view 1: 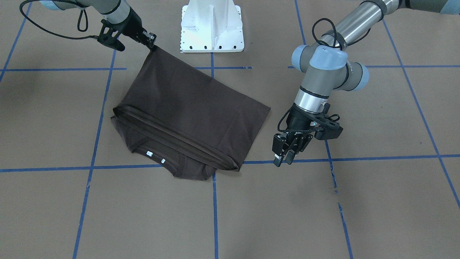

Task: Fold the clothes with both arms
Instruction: 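Grasp the shirt corner with the right gripper and drag it toward the robot, then move the left gripper to the shirt edge nearest it while the right gripper holds, then rotate the shirt with both grippers so its collar faces the right gripper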

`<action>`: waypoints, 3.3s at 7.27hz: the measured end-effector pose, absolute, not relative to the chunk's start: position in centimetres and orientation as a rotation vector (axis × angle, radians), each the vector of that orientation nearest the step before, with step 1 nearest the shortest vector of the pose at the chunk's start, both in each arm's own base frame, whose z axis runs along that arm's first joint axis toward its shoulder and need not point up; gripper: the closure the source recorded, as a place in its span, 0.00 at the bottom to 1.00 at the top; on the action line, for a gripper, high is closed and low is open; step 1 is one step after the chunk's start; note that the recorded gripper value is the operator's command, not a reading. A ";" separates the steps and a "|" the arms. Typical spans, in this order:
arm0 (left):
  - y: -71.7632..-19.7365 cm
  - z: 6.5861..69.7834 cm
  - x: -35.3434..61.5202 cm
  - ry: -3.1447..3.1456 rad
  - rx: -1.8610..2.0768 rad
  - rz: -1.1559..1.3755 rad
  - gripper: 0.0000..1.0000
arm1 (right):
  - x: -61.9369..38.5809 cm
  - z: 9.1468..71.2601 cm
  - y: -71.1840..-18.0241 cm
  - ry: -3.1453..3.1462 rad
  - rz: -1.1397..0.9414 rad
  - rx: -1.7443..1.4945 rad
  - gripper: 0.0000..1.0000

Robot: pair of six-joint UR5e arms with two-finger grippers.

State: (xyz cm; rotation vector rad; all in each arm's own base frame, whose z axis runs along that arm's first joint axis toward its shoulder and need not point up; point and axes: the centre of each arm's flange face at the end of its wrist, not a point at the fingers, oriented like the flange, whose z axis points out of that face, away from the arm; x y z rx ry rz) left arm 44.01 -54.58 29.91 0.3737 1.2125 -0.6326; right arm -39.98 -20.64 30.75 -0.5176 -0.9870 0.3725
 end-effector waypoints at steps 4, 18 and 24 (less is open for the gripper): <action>-46.8 24.7 43.5 1.390 0.179 -0.472 0.00 | -39.0 28.9 -19.3 -1.020 0.372 -0.537 0.00; -36.0 32.3 52.2 0.992 -0.125 -0.596 0.39 | -37.2 27.3 -34.0 -1.139 0.627 -0.298 0.00; -36.0 32.9 52.1 0.954 -0.139 -0.626 1.00 | -37.5 27.3 -34.3 -1.140 0.638 -0.289 0.00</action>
